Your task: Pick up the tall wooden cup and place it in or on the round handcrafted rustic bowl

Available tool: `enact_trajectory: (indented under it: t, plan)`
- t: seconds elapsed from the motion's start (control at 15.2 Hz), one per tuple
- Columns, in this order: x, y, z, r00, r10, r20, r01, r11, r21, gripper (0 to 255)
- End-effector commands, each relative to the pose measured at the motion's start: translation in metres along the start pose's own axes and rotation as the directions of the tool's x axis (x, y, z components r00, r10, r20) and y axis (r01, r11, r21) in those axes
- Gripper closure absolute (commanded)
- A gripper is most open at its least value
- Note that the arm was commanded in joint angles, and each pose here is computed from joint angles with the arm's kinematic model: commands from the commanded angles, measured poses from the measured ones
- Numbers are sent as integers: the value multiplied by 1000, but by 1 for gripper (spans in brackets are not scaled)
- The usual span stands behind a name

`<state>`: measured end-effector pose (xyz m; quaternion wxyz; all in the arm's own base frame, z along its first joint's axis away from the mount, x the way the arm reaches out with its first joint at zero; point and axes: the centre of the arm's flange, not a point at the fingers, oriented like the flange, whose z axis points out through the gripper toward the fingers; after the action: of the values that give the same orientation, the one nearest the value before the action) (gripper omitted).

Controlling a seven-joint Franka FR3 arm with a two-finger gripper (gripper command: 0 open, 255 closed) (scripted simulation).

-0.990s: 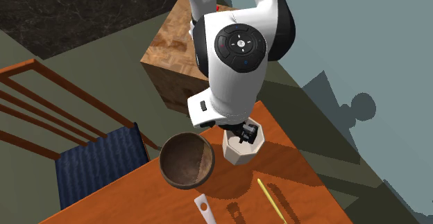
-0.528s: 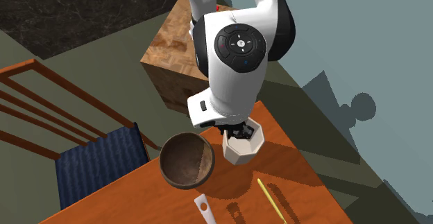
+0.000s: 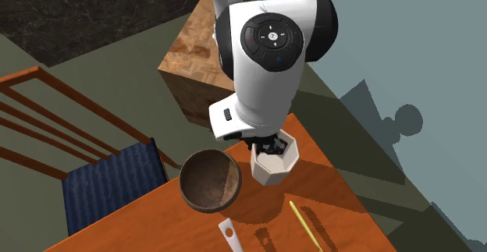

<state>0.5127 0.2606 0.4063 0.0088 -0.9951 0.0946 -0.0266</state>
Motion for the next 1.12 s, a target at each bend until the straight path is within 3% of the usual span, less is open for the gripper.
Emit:
enact_trajectory:
  t: [0.0, 1.06]
  plan:
    - [-1, 0, -11, 1000, 0, -1, 0, 1000, 0, 255]
    - [4, -2, -95, 1000, 0, -1, 0, 1000, 0, 255]
